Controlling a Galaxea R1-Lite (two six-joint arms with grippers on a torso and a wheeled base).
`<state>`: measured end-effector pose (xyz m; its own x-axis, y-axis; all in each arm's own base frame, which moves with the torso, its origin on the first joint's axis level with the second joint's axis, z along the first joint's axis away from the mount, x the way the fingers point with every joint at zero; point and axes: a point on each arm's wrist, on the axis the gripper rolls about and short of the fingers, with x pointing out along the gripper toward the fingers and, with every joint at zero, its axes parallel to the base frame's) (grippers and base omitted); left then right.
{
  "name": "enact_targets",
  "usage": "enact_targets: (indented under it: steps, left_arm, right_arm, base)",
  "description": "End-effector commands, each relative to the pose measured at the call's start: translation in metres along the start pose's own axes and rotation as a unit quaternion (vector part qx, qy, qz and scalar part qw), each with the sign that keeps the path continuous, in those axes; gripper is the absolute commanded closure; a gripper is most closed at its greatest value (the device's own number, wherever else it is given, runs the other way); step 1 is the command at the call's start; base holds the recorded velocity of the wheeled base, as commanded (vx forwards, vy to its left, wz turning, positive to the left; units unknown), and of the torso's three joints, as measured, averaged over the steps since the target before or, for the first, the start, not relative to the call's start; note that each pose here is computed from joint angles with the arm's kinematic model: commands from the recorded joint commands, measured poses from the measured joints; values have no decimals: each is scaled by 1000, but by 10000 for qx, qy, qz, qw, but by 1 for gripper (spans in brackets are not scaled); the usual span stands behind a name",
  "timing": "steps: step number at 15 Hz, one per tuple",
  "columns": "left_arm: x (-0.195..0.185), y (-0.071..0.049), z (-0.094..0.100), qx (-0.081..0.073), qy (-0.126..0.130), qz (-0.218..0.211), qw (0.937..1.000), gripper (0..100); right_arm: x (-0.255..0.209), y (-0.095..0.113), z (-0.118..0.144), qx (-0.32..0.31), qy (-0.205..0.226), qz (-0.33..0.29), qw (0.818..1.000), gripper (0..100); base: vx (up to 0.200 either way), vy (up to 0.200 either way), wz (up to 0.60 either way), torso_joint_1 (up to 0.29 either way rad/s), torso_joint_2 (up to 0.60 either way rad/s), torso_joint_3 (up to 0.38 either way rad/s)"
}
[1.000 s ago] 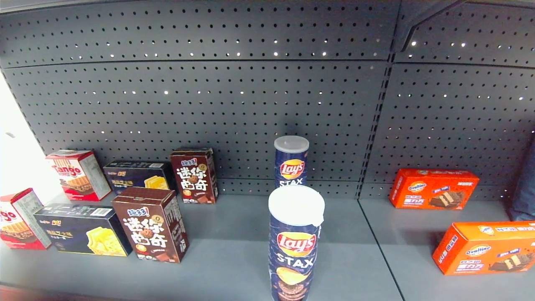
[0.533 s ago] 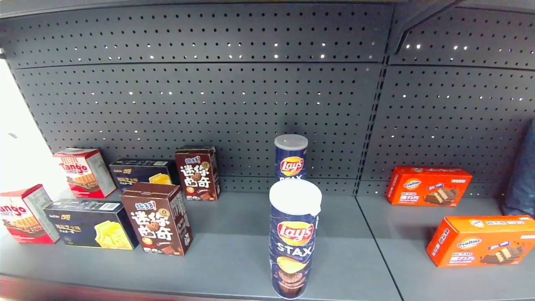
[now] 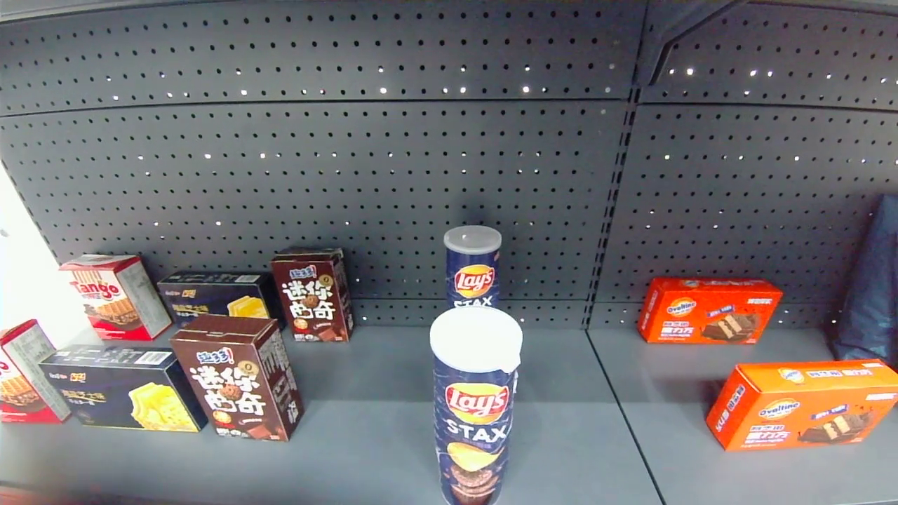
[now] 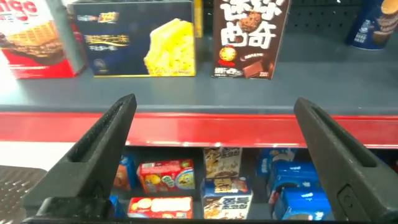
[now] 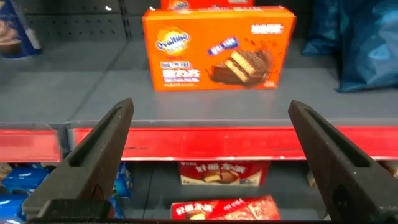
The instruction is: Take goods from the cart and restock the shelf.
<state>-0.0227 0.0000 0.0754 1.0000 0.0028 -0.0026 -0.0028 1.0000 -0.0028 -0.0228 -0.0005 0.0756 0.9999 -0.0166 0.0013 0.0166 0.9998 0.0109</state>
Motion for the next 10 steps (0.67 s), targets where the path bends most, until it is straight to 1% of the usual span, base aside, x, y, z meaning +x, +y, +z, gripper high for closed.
enact_targets:
  steps: [1,2,5,7,10]
  left_arm:
    - [0,0,0,-2,3,2,10000,0]
    - [0,0,0,6,3,2,10000,0]
    - [0,0,0,22,3,-6,10000,0]
    - [0,0,0,-2,3,2,10000,0]
    - [0,0,0,14,3,2,10000,0]
  right_arm:
    - [0,0,0,-1,-1,-1,10000,0]
    - [0,0,0,-1,-1,-1,10000,0]
    - [0,0,0,-1,-1,-1,10000,0]
    - [0,0,0,-1,-1,-1,10000,0]
    - [0,0,0,-1,-1,-1,10000,0]
  base:
    - [0,0,0,0,0,0]
    - [0,0,0,0,0,0]
    - [0,200,0,1,2,4]
    - [0,0,0,0,0,0]
    - [0,0,0,0,0,0]
